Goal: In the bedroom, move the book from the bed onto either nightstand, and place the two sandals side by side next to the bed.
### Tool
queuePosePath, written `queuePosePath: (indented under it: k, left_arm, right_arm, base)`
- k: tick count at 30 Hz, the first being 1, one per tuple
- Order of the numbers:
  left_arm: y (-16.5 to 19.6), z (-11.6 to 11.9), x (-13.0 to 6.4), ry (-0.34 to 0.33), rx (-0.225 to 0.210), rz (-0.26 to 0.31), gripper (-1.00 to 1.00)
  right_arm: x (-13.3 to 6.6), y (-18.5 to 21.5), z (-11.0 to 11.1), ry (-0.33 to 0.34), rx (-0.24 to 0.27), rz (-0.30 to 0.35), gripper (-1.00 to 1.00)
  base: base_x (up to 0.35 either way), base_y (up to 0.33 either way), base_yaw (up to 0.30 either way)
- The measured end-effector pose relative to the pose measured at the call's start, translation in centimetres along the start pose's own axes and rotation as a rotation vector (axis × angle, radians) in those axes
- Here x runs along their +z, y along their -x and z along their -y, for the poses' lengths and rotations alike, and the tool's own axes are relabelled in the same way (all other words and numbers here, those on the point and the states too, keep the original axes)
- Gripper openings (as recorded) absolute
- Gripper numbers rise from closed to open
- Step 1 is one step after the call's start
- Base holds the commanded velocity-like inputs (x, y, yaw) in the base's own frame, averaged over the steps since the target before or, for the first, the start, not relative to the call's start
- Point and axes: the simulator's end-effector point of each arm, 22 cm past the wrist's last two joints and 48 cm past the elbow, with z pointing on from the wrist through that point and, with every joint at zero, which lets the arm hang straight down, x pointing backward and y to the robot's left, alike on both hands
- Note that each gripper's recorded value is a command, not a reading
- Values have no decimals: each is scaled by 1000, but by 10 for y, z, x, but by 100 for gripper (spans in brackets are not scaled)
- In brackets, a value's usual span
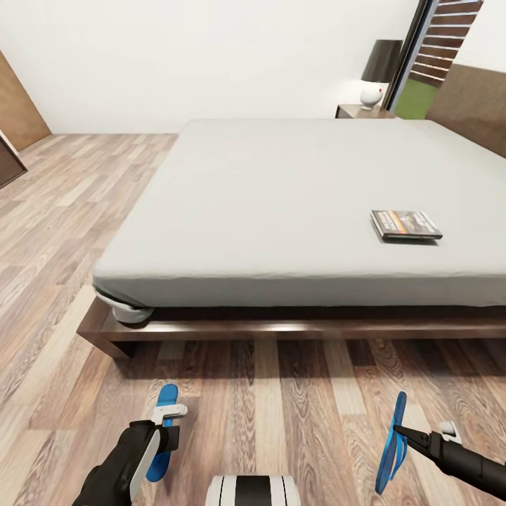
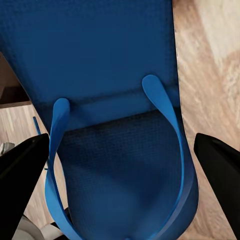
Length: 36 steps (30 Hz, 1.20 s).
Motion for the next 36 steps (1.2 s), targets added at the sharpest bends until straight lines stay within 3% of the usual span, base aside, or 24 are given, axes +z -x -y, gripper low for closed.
queuePosePath:
  k: [11,36]
  left_arm:
    - [0,0,0,-1,-1,1,-100]
    - [0,1,0,-2,-2,-1,-100]
  right_arm:
    - [0,0,0,0,-1,1,-100]
    - [0,0,0,0,-1,1,-100]
  base:
    - [213,167,0]
    - [55,30,0]
